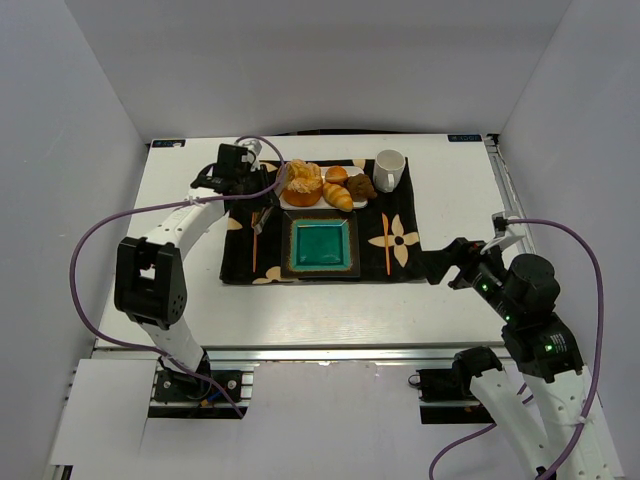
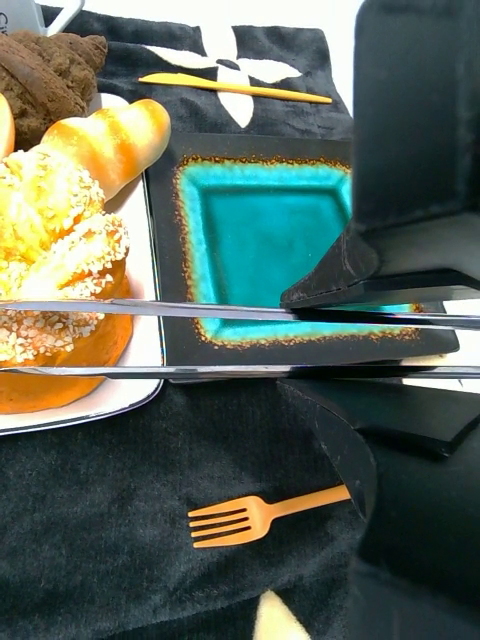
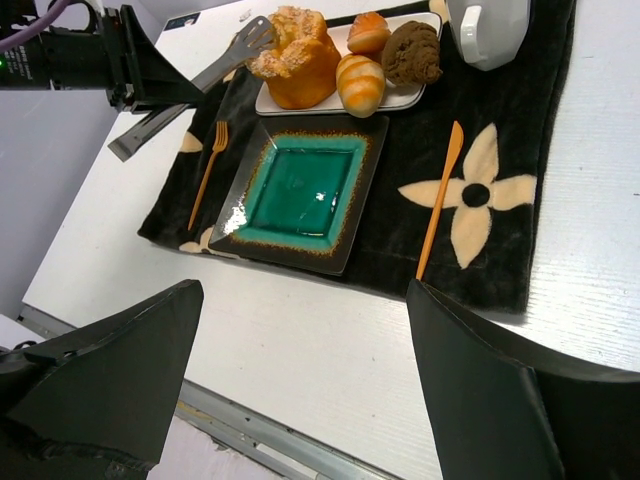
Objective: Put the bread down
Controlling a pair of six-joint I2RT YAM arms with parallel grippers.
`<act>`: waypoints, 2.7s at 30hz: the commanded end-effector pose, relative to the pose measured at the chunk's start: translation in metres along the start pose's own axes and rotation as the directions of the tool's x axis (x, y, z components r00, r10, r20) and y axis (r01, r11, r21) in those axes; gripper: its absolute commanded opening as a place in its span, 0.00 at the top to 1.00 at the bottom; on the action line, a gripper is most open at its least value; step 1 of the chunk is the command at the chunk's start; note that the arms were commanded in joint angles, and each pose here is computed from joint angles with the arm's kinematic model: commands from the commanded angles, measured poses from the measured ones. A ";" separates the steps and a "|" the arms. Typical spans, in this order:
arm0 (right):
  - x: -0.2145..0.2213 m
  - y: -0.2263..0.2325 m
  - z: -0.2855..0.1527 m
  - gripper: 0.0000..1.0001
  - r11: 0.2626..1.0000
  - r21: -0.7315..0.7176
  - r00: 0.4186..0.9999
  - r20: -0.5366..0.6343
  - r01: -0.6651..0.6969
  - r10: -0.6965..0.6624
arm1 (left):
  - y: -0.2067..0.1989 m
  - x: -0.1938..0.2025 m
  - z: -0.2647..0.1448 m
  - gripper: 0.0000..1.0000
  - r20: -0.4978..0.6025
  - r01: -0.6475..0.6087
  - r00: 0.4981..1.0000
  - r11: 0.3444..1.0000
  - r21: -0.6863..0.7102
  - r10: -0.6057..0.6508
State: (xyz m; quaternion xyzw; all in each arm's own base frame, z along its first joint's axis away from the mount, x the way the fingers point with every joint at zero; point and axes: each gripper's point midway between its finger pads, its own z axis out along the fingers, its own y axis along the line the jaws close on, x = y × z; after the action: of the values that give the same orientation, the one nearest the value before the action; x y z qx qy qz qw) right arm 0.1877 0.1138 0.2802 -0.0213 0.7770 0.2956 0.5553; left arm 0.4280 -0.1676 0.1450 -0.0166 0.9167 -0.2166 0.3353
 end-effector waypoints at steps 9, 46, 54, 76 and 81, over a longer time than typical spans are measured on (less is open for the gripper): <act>-0.003 0.002 -0.001 0.11 1.000 -0.012 1.000 0.025 0.009 -0.008 | -0.029 -0.048 -0.033 0.96 0.147 -0.019 0.989 0.998 0.052 0.012; -0.008 0.011 0.001 0.11 0.999 -0.050 1.000 0.026 -0.002 0.003 | -0.069 -0.070 -0.117 1.00 0.217 -0.062 0.976 0.988 0.142 0.030; -0.004 0.008 -0.003 0.11 0.999 -0.039 1.000 0.026 0.004 -0.003 | -0.087 -0.027 -0.154 1.00 0.202 -0.076 0.979 0.953 0.292 0.016; 0.013 -0.004 -0.008 0.11 1.000 -0.003 1.000 0.014 0.008 -0.008 | -0.055 0.073 -0.124 1.00 0.084 -0.004 0.996 0.945 0.326 -0.025; 0.015 -0.005 -0.008 0.11 1.000 -0.001 1.000 0.010 0.011 -0.011 | -0.054 0.083 -0.114 1.00 0.061 0.007 0.998 0.944 0.329 -0.029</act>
State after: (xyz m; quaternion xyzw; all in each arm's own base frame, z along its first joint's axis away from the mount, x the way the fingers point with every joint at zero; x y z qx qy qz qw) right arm 0.1760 0.1109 0.2636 -0.0217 0.7809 0.2956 0.5498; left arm 0.2847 -0.1776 0.1787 0.0072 0.8773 -0.3430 0.3355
